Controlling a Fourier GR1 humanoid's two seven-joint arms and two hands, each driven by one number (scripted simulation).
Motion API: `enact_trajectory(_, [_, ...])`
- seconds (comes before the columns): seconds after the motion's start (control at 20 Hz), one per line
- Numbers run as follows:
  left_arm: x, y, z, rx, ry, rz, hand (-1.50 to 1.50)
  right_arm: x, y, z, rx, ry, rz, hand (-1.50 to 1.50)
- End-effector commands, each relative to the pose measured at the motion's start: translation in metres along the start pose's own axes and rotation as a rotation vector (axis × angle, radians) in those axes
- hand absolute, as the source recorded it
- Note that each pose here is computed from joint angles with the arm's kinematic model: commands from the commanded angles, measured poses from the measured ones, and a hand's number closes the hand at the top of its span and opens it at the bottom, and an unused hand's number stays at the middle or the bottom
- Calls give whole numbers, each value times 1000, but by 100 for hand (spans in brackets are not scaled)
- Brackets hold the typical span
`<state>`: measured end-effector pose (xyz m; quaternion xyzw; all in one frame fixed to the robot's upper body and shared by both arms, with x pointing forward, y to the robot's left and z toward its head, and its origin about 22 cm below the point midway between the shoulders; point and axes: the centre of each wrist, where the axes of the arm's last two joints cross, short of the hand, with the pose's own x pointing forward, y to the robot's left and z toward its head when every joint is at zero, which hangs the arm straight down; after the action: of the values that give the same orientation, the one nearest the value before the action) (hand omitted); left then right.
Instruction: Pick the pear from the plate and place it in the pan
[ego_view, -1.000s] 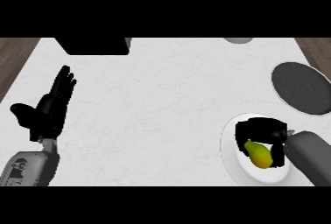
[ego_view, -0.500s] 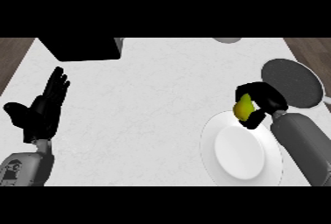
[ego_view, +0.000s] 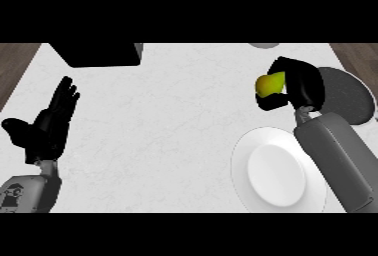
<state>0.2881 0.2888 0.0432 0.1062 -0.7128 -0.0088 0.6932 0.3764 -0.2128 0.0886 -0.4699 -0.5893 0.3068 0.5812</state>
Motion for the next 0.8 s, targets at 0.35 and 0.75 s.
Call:
enact_trajectory(0.35, [3,-24,9,-52,-32,9,0,-67,-80,-18,-252,198,-297,150])
enact_trajectory(0.75, [18,-15,-10,-52,-51,-4,0,-183,-90,-34,-311,297,-132,150])
